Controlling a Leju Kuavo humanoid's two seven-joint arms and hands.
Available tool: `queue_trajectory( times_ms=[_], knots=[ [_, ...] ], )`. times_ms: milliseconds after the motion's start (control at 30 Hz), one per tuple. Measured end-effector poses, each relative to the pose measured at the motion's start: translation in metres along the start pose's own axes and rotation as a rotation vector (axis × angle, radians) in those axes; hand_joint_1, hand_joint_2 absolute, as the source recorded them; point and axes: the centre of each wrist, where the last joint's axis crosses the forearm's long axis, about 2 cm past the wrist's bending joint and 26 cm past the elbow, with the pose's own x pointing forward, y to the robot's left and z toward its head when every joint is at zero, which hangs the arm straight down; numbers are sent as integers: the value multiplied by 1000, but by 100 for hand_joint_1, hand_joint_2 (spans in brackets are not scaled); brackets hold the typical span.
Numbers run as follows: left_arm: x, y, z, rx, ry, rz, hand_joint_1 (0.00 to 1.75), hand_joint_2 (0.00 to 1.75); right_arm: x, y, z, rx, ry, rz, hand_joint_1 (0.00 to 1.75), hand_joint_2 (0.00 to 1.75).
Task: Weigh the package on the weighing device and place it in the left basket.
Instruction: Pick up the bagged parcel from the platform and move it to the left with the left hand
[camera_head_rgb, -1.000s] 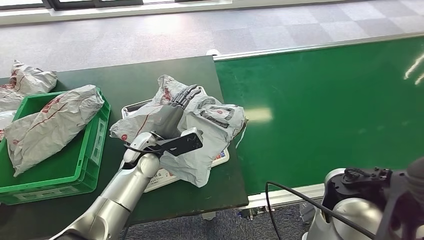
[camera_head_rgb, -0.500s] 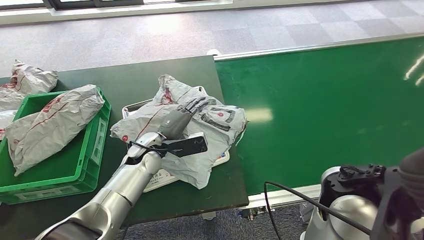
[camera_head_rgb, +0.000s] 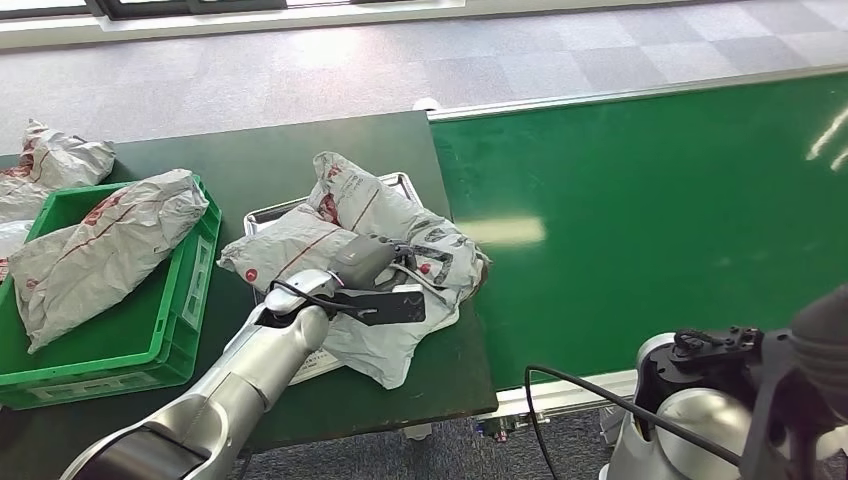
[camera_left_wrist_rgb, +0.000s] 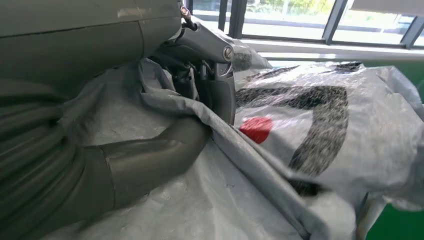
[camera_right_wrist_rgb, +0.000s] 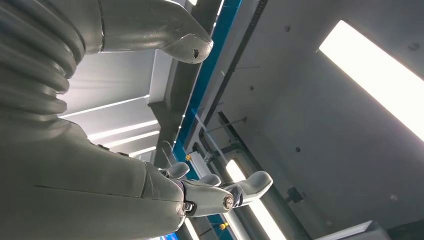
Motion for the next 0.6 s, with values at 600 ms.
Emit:
queue_trajectory(
  times_ms=[600],
  knots=[
    [5, 18, -3, 214, -44, -65, 175, 175, 0, -1, 1, 21, -20, 22, 0, 175]
  ],
)
